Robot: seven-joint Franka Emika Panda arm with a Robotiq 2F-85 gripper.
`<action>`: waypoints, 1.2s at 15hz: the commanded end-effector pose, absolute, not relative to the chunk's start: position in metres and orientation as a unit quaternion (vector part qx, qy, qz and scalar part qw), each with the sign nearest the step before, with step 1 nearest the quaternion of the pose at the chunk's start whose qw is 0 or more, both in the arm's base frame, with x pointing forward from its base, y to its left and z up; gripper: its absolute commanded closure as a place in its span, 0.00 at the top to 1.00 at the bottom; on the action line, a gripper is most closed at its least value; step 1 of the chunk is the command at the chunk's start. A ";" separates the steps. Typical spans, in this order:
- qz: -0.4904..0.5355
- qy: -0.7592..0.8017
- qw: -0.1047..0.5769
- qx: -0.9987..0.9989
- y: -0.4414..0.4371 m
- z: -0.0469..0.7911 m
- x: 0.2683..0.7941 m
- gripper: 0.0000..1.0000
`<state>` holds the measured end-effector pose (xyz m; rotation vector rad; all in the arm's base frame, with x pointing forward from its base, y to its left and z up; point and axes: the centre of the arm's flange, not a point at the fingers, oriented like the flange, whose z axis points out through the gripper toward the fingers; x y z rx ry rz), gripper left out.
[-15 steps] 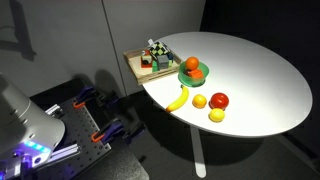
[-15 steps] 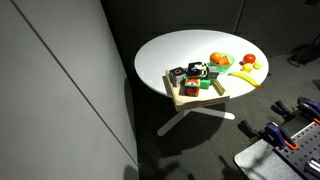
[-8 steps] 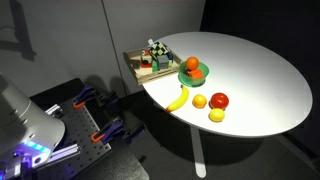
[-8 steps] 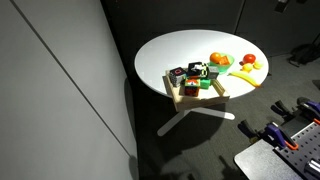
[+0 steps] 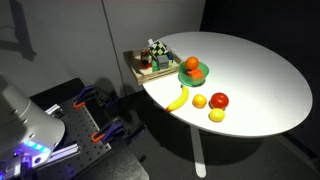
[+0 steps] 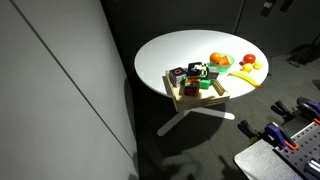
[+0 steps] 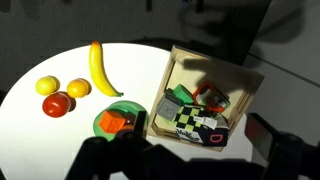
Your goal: Remove the gray block from the wooden tray and place it on the table to the right of the wooden tray
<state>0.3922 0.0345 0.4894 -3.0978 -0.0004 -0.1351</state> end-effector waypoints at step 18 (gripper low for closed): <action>0.012 0.097 0.031 -0.995 0.017 0.428 0.444 1.00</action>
